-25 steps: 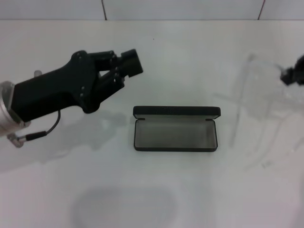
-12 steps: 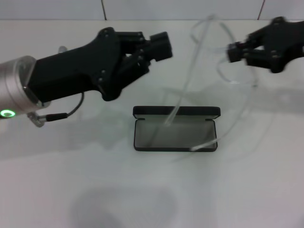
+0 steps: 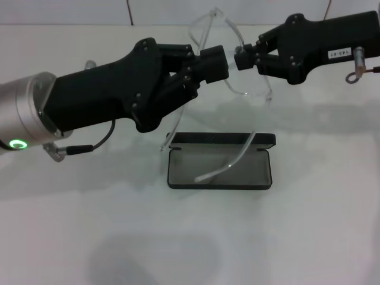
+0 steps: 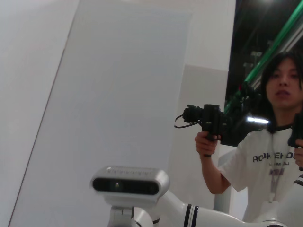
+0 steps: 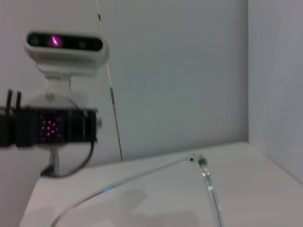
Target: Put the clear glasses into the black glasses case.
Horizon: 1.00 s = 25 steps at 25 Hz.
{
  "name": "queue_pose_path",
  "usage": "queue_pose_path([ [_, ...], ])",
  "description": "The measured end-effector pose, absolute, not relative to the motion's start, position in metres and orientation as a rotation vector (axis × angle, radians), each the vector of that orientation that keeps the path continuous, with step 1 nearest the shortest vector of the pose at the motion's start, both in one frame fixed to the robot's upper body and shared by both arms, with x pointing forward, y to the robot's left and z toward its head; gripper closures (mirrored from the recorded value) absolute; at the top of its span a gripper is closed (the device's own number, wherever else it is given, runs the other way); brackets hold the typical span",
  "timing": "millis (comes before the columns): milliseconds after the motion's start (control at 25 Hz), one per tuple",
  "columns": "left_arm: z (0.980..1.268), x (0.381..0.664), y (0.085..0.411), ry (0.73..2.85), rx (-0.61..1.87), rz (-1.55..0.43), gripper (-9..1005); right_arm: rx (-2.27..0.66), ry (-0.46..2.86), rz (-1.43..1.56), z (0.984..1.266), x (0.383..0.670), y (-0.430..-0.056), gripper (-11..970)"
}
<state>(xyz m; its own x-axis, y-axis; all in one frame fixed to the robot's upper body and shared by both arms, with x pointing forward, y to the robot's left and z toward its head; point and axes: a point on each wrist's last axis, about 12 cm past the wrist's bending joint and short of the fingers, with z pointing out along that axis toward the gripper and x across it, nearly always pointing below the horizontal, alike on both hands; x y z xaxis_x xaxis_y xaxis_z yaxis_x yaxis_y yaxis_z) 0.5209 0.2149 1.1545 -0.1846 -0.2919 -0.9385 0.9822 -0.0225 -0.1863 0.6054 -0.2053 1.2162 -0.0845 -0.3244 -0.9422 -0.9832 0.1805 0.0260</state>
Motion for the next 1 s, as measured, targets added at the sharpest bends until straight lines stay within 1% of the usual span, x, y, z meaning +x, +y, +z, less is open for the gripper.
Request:
queue_pose_path([
  [440, 1.143, 0.523, 0.217, 1.142, 0.842, -1.431, 947, -1.259, 1.452, 1.01, 1.227, 0.601, -0.203, 893],
  [1000, 1.131, 0.521, 0.217, 1.167, 0.803, -1.408, 947, -1.273, 1.4, 1.075, 1.228, 0.594, -0.2, 893],
])
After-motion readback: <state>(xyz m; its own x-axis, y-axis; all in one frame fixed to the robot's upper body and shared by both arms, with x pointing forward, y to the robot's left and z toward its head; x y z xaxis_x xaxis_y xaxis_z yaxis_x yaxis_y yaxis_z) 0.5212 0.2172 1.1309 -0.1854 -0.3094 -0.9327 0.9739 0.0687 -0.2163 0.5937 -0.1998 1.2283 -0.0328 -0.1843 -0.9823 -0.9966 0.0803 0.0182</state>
